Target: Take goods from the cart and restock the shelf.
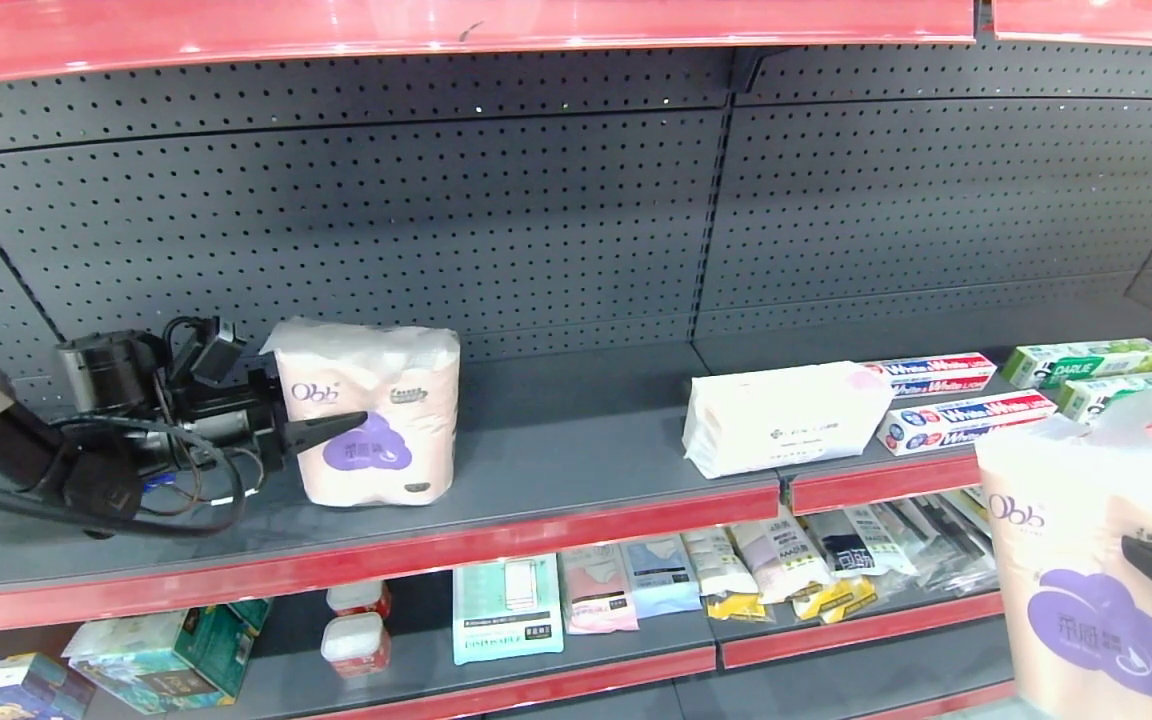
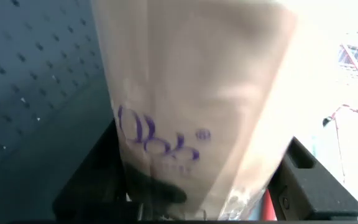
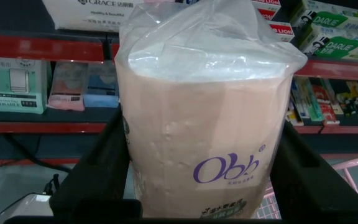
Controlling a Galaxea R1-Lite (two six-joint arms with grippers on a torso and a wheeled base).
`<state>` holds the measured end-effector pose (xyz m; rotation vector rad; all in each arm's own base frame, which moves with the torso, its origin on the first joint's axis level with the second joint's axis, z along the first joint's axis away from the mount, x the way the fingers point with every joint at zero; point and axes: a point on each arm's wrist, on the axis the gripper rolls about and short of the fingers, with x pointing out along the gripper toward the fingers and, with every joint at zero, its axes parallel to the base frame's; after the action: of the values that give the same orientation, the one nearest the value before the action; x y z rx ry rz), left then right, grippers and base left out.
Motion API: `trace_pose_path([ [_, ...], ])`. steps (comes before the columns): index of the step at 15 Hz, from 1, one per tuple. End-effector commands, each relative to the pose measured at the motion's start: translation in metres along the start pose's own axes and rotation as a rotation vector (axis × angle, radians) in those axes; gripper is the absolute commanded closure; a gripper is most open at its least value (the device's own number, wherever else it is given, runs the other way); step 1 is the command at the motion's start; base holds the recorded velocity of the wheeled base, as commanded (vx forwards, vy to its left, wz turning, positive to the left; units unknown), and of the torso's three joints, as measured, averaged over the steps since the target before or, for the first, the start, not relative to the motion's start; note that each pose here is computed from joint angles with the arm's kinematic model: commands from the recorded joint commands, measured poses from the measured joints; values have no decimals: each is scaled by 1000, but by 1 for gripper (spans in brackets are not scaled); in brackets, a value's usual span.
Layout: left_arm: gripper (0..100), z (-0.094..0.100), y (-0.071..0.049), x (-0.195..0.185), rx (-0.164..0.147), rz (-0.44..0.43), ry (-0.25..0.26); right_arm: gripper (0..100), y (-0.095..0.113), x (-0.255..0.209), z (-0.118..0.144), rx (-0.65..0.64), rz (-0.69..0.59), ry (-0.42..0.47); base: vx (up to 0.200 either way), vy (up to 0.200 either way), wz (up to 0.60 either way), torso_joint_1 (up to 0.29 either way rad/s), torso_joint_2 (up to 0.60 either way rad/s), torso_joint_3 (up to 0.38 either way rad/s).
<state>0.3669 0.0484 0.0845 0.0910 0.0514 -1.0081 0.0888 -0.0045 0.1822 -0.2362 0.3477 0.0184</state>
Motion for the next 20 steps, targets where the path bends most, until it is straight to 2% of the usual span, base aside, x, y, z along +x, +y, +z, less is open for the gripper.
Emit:
trace_pose_path([
  [1, 100, -6, -13, -5, -31, -2, 11, 100, 0, 0, 0, 1, -1, 2, 0, 0, 0, 0, 0, 0],
  [4, 100, -15, -14, -5, -48, -5, 20, 100, 0, 0, 0, 1, -1, 0, 0, 0, 0, 0, 0, 0],
  [8, 100, -19, -14, -5, -40, -52, 1, 100, 0, 1, 1, 1, -2, -1, 0, 0, 0, 0, 0, 0],
  [16, 100, -23, -9, -23, -49, -16, 0, 100, -1, 7, 4, 0, 0, 17, 0, 0, 0, 0, 0, 0],
  [20, 100, -22, -10, -20, -45, -25, -1, 100, -2, 9, 4, 0, 2, 23, 0, 0, 0, 0, 0, 0],
])
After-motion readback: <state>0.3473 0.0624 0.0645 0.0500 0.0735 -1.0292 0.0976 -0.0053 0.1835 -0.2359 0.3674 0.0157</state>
